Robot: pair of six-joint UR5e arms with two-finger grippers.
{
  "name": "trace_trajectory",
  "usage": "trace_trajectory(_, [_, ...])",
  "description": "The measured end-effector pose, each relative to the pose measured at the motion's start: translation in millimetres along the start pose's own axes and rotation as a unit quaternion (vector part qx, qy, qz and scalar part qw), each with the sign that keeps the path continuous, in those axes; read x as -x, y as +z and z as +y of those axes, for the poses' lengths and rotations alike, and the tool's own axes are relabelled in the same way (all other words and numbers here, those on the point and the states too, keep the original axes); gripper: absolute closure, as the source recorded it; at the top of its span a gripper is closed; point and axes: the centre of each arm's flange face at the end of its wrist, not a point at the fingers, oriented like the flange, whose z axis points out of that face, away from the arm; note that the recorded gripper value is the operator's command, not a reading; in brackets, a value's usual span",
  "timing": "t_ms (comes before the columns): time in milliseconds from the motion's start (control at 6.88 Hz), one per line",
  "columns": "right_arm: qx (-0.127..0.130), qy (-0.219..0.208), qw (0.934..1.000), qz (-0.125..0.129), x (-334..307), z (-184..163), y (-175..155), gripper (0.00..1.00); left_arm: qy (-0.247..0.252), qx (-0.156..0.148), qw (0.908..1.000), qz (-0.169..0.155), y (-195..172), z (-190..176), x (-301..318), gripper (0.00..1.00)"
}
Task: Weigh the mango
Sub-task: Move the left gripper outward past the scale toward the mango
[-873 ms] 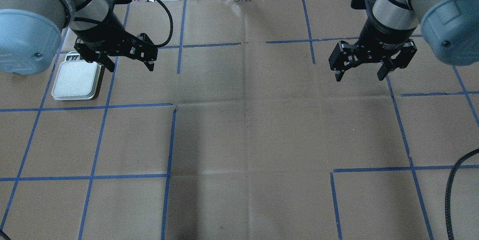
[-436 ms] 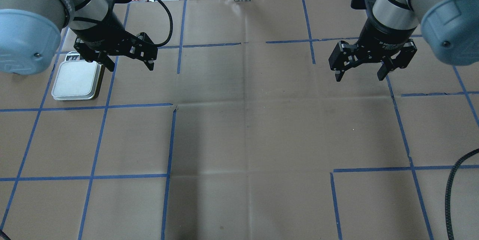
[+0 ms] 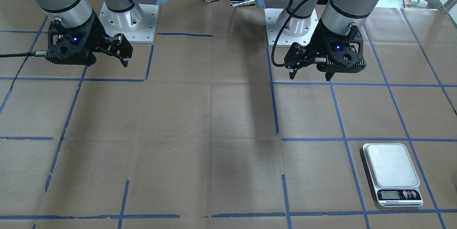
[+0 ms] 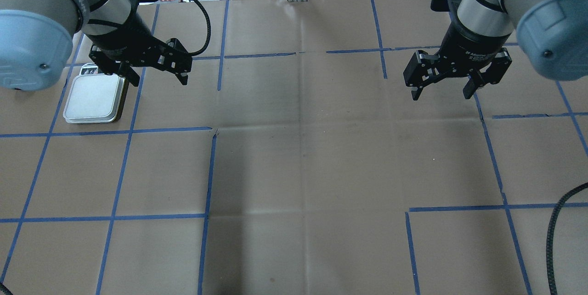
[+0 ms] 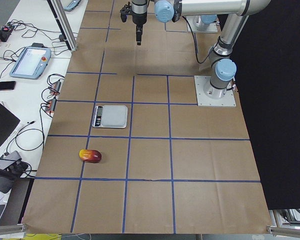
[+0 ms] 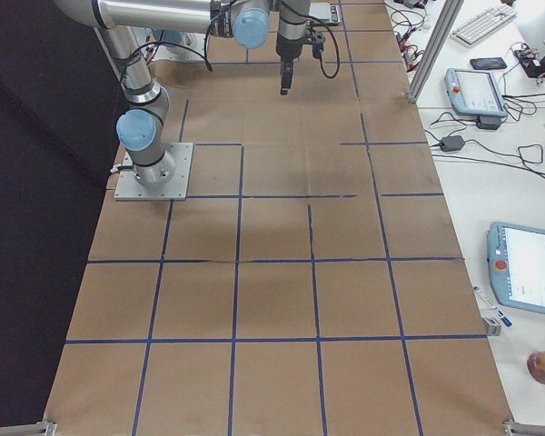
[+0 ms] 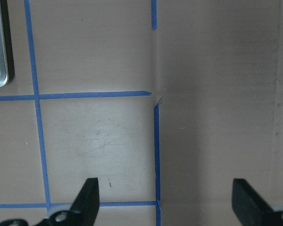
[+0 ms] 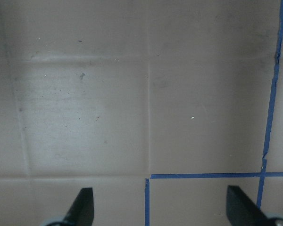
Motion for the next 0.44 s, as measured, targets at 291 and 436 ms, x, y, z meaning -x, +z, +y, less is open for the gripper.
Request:
trace_trajectory(291, [0.000,0.000,1.0000,0.000,0,0,0,0.00,-0.023,-0.004,0.9997,0.001,-2,-19,62,0.01])
trace_trajectory(436, [0.000,0.000,1.0000,0.000,0,0,0,0.00,-0.019,-0.005,0.9998,-0.001,1,-28,113,0.01])
